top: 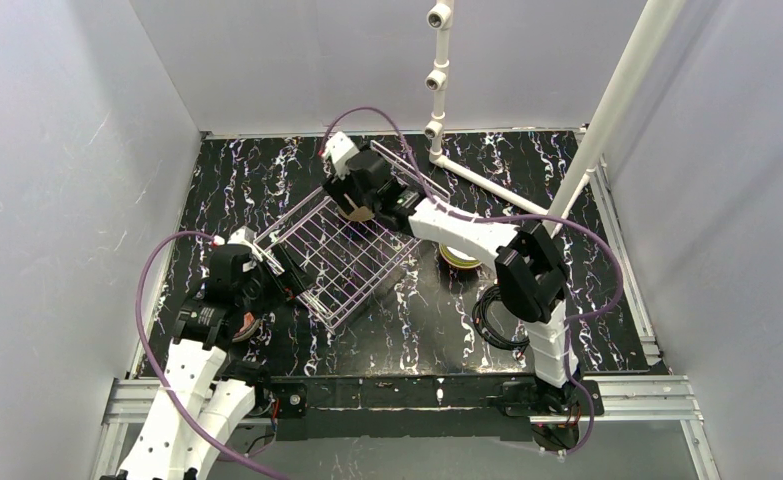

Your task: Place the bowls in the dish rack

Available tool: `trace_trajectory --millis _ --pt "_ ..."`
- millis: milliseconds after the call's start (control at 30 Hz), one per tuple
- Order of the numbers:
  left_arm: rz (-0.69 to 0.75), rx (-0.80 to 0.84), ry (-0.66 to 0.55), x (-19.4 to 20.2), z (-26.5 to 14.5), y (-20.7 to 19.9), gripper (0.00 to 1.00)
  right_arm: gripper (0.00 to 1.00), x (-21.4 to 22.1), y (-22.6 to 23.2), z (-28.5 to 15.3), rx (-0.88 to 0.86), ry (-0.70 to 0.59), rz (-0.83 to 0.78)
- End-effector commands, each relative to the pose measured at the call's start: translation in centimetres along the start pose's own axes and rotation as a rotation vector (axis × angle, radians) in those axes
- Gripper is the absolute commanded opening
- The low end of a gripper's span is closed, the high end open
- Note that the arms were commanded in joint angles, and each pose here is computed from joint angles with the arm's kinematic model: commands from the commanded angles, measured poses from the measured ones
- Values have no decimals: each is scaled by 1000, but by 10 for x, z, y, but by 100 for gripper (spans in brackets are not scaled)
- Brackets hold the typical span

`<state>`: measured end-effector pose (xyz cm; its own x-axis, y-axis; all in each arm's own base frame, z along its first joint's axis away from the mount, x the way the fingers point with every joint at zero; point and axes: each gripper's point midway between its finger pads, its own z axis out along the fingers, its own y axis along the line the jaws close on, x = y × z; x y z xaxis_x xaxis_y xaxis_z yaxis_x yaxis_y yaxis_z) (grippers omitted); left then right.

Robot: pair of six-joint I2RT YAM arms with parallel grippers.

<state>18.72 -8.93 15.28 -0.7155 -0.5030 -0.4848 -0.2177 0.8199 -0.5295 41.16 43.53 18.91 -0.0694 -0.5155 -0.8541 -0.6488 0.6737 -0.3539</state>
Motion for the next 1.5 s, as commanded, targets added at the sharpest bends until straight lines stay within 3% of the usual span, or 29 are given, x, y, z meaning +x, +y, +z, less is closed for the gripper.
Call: trace_trajectory --millis 0,200,433,1100,1467 --pt "11 4 -42 -10 -8 -4 90 85 -30 -18 -19 22 -26 358" --pt "9 -1 -43 -12 -4 -4 90 85 -10 -2 -15 37 48 604" --pt "9 -11 -25 -10 2 -2 90 87 8 19 -2 26 83 673" --pt "-30 -56 22 -3 14 5 91 72 52 -10 36 417 66 504" --pt "-37 -64 42 0 20 7 91 72 54 -42 33 621 48 435"
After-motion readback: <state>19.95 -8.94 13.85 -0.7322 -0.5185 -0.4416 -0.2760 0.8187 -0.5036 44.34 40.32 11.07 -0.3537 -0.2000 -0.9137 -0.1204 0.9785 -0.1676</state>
